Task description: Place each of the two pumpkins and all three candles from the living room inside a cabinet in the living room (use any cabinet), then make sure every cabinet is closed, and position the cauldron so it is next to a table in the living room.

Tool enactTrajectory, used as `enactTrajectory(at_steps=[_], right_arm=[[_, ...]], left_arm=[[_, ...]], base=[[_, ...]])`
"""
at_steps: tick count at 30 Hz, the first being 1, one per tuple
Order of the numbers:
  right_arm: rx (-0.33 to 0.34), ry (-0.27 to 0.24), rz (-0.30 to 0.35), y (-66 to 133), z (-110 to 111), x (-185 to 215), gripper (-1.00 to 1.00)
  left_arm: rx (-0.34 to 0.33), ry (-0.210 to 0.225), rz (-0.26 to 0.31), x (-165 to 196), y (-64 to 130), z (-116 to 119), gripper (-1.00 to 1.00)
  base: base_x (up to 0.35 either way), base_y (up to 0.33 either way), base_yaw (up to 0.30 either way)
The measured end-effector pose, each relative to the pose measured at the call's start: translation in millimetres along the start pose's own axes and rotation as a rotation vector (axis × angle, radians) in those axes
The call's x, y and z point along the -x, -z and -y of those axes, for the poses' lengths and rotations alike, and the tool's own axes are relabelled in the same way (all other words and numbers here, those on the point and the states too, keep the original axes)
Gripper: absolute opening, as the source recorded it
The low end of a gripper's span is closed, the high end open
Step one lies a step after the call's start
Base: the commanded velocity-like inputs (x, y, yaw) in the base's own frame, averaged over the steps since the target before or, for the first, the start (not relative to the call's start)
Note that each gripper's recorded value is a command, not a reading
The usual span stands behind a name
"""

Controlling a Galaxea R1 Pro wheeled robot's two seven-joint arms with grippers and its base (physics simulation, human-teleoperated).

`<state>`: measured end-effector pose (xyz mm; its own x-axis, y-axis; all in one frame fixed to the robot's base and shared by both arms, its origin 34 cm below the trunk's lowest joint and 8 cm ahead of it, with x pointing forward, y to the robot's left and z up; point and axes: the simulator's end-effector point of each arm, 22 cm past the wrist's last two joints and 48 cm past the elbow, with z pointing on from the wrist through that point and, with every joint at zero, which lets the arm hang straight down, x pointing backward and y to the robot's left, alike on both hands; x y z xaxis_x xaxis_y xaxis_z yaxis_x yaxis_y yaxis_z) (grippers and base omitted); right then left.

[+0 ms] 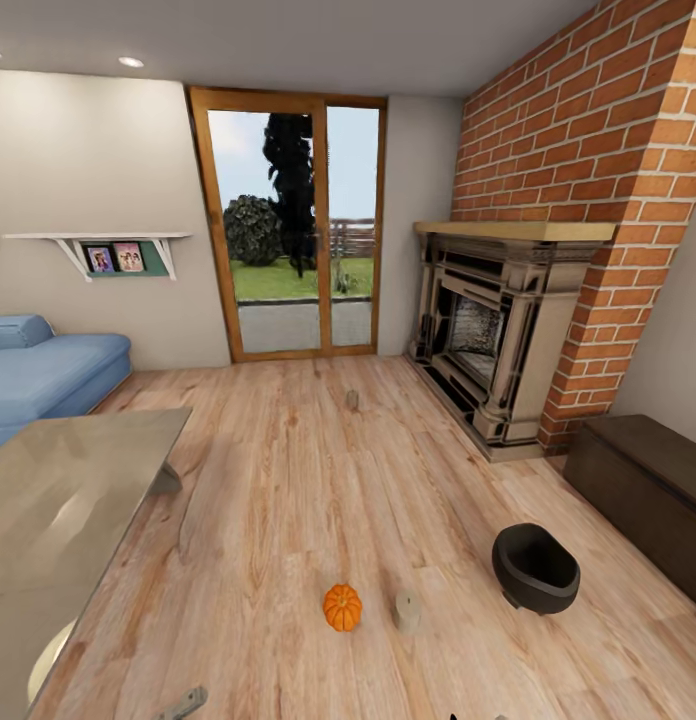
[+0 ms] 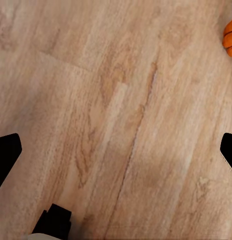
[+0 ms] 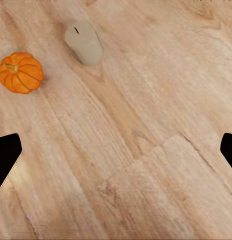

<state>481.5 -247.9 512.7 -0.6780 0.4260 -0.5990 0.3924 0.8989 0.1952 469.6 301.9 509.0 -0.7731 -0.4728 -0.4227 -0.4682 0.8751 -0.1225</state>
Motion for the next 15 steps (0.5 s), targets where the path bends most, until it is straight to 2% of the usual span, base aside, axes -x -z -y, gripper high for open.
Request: enactTrajectory(at_steps=[4,6,10,15], right_arm=[[-0.006,-0.002,-0.015,0.4,1.0,-4.3,1.00],[-0.007,-0.001,-0.047,0.6,1.3,-11.4,1.00],[-0.003,0.013,-0.098,1.3,0.2,-22.5,1.00],[0.006,0.032,-0.111,1.5,-1.3,-25.4,1.00]], left_arm=[[-0.001,0.000,0.000,-0.1,0.0,0.4,1.00],[-0.001,0.000,0.000,-0.2,0.0,0.4,1.00],[-0.001,0.000,-0.001,-0.2,-0.2,0.6,1.00],[-0.001,0.000,-0.001,-0.2,-0.2,0.6,1.00]], base=[[0.269,0.014,0.000],[0.225,0.004,0.000],[0.087,0.001,0.000],[0.052,-0.028,0.000]])
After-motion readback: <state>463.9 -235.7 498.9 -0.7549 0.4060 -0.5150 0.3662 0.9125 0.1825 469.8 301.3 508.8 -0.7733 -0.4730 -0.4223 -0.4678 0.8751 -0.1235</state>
